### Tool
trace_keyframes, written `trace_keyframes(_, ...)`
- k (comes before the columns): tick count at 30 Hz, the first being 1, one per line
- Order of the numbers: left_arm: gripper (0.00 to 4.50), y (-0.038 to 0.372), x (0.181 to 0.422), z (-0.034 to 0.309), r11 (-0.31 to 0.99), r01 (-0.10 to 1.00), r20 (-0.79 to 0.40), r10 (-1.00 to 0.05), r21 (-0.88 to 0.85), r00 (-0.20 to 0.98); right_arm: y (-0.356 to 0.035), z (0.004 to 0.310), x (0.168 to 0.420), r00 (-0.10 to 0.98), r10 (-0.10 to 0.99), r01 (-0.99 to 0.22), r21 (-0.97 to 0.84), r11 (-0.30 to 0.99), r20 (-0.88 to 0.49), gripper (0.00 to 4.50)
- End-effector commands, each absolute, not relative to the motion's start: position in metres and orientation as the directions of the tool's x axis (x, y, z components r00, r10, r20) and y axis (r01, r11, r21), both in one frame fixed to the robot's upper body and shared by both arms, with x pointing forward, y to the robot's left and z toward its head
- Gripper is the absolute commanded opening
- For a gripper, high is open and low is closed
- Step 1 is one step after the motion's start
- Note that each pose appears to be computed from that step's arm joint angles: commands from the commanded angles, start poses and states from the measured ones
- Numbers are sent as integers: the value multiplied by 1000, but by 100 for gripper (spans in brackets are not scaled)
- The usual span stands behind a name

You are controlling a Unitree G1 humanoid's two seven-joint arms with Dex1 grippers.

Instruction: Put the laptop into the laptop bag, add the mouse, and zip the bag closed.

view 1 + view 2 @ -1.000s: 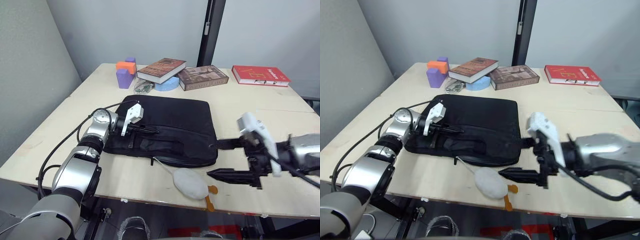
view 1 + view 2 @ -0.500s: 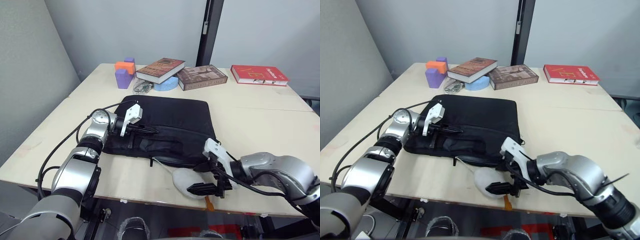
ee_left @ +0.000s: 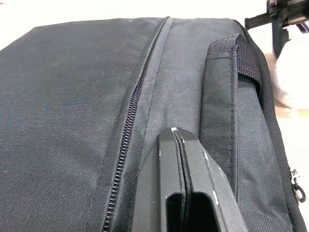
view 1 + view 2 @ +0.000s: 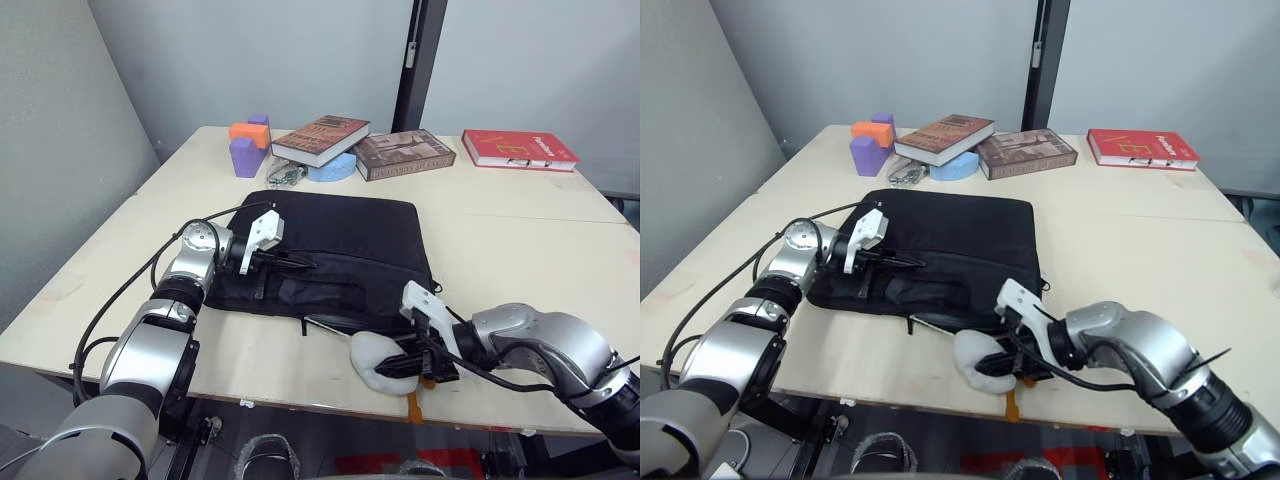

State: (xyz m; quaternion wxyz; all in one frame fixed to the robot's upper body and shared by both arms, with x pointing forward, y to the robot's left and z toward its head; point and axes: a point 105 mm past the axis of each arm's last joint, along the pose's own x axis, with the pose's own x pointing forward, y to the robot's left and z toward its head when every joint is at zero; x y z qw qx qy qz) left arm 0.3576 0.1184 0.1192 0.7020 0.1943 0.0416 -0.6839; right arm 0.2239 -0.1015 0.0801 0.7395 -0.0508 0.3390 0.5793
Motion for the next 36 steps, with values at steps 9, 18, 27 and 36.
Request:
trace_keyframes(9,0,118,349,94,-71,988,-421,-907,140,-6,-156,115,215,251,776,-880,199,432,-578,2)
trace_keyframes(18,0,118,349,94,-92,988,-443,-896,126,-27,-245,122,205,429,597,-753,98,651,-678,2)
trace_keyframes(27,0,118,347,89,-134,981,-494,-868,137,-50,-287,124,208,506,504,-681,34,731,-700,2)
trace_keyframes(36,0,117,343,82,-159,979,-512,-856,132,-70,-318,125,235,621,389,-576,-59,816,-680,2)
